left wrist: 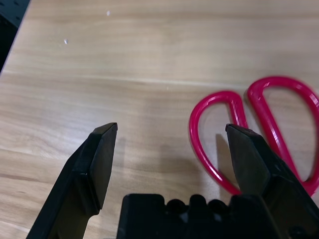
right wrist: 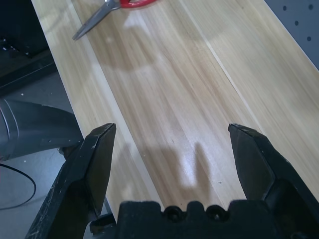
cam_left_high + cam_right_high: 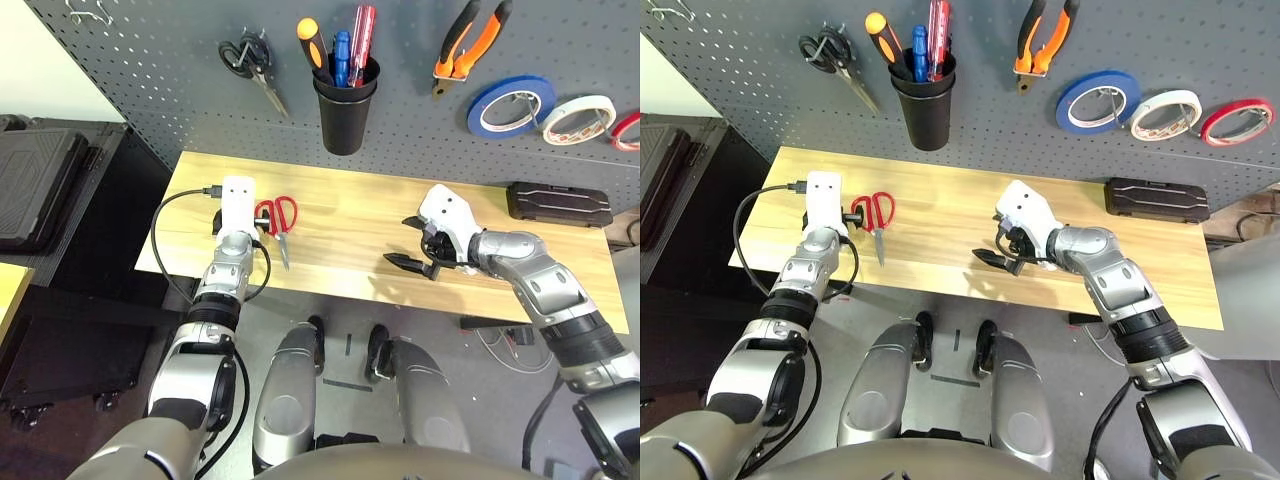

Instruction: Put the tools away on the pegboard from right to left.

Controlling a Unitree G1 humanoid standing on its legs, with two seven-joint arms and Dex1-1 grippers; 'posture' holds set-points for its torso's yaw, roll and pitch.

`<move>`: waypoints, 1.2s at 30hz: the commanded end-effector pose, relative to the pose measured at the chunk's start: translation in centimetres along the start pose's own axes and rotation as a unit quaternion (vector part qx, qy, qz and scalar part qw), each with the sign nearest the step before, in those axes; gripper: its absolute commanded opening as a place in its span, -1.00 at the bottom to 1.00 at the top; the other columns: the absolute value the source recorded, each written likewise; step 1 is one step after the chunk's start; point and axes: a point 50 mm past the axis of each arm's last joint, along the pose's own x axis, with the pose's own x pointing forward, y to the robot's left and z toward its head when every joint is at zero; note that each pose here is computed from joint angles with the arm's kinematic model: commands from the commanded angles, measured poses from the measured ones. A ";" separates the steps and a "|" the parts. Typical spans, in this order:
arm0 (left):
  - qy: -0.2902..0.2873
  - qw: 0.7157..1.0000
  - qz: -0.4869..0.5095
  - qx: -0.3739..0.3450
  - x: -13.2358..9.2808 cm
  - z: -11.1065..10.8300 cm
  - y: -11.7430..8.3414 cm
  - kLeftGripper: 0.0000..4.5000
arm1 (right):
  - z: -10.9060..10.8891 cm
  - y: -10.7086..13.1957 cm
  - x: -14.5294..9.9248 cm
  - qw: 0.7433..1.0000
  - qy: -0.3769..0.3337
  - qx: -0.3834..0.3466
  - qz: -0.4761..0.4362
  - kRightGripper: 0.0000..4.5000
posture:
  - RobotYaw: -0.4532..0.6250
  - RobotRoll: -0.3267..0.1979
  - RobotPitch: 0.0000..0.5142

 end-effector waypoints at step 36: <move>-0.181 0.956 0.035 -0.226 -4.4 2.8 0.6 -0.99 | 0.6 -1.6 0.5 0.999 -0.025 -0.046 0.002 1.00 | 0.26 0.25 -0.04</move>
